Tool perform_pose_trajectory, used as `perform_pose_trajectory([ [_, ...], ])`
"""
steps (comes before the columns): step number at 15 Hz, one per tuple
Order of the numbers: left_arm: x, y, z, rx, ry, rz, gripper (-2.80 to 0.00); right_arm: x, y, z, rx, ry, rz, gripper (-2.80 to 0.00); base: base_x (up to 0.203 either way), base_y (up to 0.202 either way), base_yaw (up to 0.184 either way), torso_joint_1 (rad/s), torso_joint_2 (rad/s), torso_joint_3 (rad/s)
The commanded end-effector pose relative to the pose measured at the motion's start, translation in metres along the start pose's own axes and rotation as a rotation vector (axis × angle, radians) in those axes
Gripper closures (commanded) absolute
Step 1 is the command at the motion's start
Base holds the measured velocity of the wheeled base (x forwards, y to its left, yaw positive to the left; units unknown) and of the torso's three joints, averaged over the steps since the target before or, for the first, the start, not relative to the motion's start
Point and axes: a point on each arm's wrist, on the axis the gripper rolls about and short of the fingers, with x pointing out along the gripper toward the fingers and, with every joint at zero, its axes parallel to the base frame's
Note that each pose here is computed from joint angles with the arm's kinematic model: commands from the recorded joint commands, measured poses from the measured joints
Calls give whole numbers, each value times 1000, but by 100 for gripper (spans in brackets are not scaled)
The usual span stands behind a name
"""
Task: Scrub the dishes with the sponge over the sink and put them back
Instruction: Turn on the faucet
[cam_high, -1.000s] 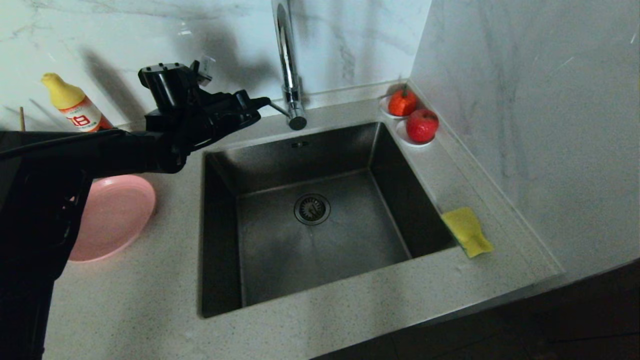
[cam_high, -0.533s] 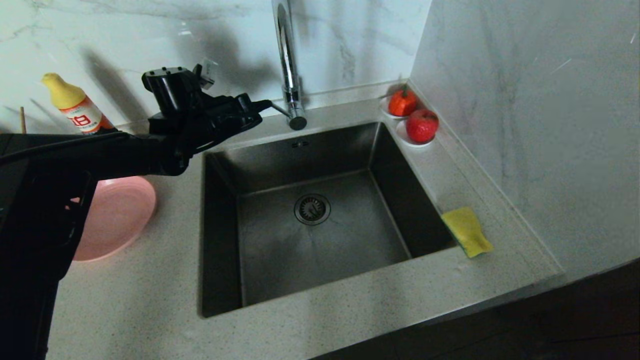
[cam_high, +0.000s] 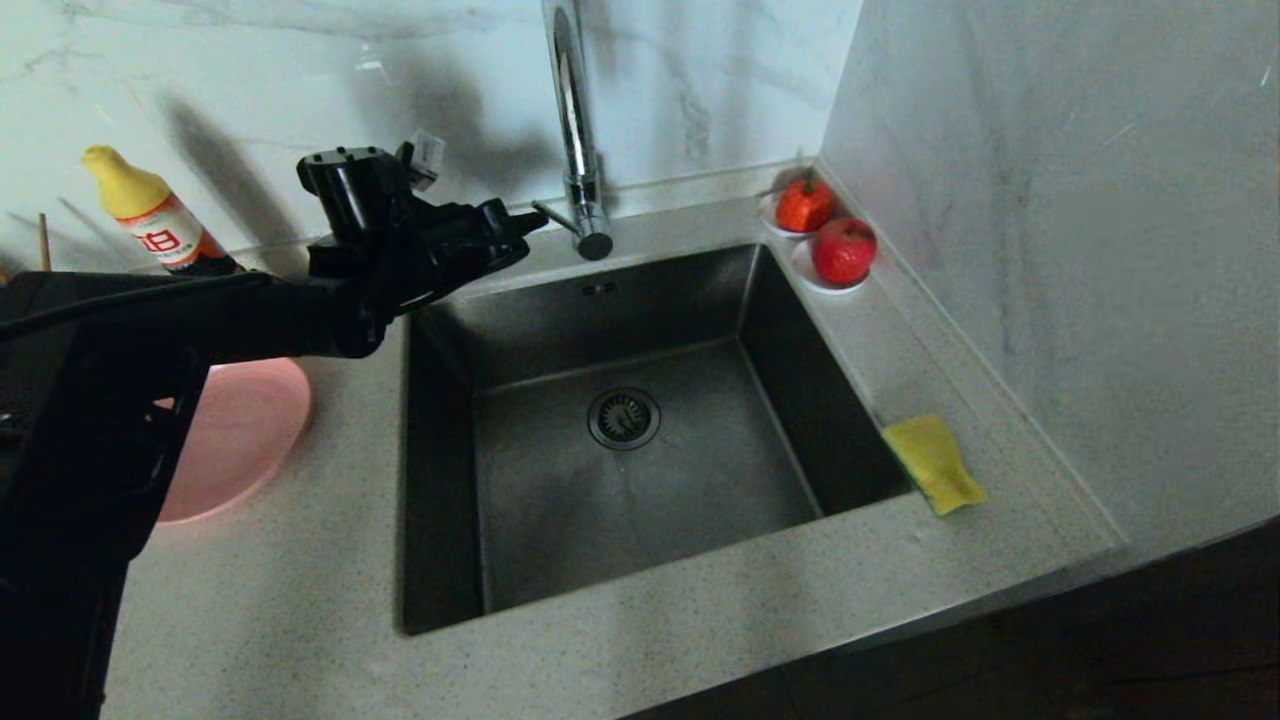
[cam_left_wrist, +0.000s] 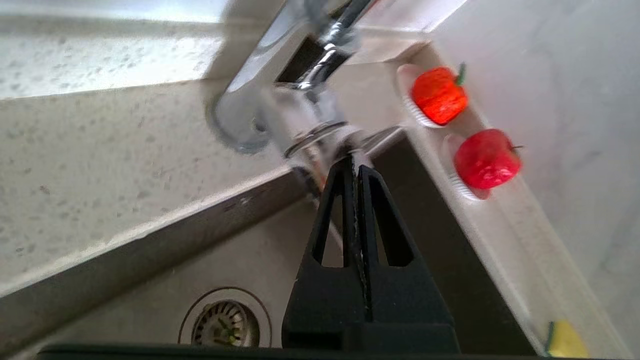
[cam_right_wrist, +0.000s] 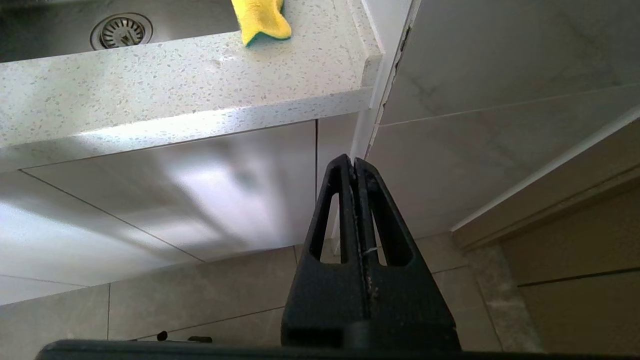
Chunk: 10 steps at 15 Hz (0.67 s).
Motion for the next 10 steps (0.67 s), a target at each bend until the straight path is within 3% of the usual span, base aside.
perform_pose_trajectory([
  [1,1,-1,-1,-2,1,-9,0,0,0,0,0,0,-1,0,0,0,0,0,0,0],
  [4,3,-7,-2,-1,3,-18,0,0,0,0,0,0,-1,0,0,0,0,0,0,0],
  [8,-8,-20,24,19,-44,-29,0,0,0,0,0,-1,-1,0,0,0,0,0,0,0],
  [10,-14,-14,30,24,-55,-10,0,0,0,0,0,0,0,0,0,0,0,0,0,0],
])
